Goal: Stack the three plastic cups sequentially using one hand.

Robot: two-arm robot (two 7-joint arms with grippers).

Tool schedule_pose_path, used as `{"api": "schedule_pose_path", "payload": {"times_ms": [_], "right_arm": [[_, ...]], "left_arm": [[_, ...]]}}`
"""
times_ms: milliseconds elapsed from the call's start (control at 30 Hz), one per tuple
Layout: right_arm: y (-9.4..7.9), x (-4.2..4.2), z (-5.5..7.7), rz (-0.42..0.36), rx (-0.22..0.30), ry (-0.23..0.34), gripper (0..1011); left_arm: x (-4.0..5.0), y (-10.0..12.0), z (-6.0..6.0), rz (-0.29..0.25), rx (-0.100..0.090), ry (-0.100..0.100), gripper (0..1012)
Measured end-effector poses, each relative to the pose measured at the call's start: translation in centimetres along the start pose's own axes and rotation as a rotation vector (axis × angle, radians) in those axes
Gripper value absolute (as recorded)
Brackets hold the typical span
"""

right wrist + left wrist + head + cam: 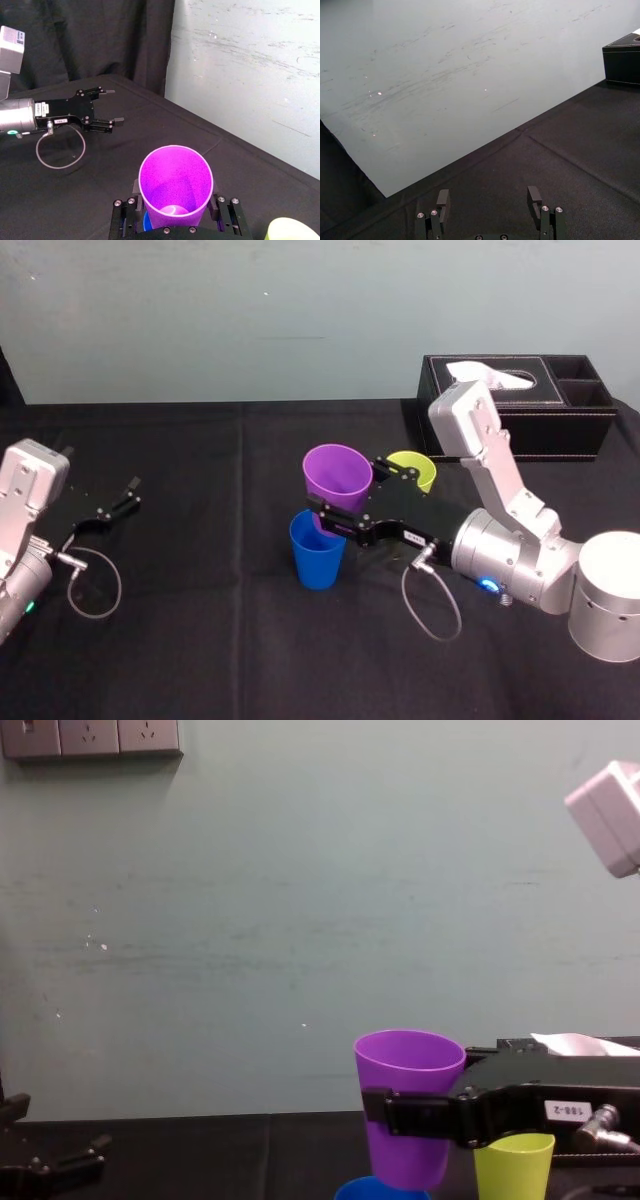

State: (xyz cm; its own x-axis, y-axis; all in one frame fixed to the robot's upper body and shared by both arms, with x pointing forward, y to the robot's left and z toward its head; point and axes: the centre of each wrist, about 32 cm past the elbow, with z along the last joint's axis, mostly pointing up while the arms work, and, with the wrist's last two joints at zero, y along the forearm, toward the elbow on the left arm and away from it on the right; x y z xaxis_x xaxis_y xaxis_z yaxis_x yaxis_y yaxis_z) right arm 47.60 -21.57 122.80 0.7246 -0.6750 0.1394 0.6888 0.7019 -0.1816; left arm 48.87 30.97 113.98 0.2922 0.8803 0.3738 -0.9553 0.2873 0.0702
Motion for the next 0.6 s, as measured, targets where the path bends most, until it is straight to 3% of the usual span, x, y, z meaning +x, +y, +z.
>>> {"api": "schedule_pose_path", "payload": {"times_ms": [600], "right_arm": [[1.13,-0.17,-0.83,0.002,-0.014,0.015,734]], "left_arm": [[0.0,0.0,0.0,0.0,0.0,0.0,1010]]}}
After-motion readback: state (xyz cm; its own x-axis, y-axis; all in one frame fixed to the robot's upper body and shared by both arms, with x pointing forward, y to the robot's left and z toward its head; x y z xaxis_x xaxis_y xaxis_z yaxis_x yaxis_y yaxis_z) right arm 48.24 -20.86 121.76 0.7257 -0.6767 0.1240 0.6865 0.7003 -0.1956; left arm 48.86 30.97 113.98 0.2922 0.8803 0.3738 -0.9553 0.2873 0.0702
